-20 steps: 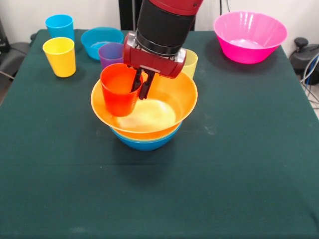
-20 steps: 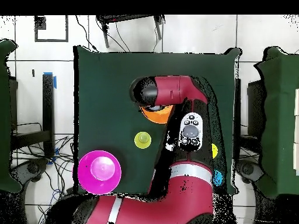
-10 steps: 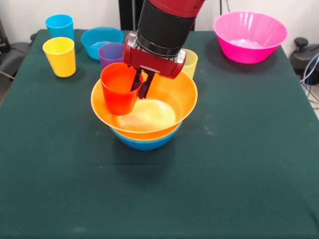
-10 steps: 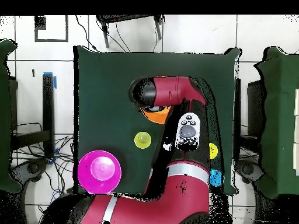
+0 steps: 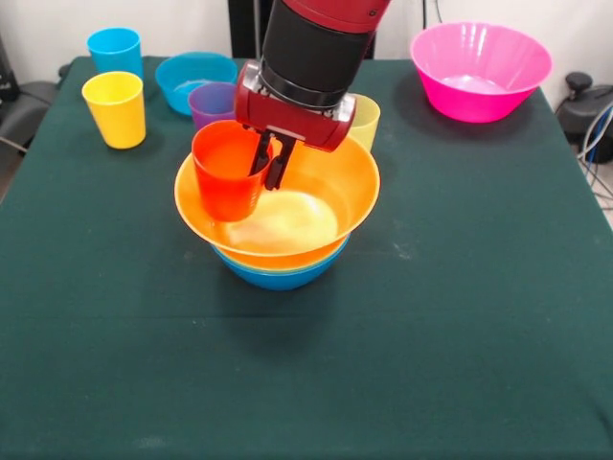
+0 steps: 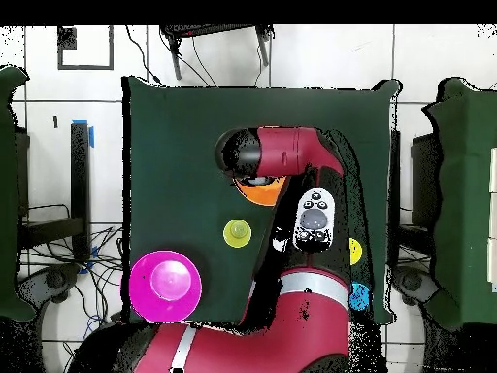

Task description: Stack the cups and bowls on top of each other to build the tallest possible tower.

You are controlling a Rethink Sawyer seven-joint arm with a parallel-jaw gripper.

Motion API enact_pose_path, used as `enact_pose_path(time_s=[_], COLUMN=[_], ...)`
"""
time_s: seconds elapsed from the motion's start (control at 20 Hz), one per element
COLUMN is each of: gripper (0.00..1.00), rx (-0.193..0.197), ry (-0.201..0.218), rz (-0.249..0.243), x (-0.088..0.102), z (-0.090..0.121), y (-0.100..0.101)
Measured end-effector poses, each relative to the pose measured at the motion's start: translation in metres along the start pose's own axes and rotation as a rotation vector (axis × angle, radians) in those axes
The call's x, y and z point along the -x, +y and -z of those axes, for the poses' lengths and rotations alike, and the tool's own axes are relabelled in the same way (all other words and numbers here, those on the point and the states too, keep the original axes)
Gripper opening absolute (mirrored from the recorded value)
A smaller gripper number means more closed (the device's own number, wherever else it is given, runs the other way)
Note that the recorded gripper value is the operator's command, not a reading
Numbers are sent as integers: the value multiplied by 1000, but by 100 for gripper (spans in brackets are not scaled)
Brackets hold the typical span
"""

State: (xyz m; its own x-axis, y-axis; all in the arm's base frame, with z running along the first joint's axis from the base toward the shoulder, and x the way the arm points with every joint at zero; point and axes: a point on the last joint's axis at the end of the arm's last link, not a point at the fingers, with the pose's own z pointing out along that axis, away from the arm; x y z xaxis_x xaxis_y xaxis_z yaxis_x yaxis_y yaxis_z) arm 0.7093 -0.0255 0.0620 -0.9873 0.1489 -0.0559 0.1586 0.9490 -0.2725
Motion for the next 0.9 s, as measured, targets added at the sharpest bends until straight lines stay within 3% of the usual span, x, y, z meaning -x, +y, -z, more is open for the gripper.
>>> enact_pose_path(time_s=[0.45, 0.9], gripper=[0, 0], rx=[10, 66], ry=[2, 9], rz=[-16, -73], x=[1, 9], z=[4, 11], y=[3, 12])
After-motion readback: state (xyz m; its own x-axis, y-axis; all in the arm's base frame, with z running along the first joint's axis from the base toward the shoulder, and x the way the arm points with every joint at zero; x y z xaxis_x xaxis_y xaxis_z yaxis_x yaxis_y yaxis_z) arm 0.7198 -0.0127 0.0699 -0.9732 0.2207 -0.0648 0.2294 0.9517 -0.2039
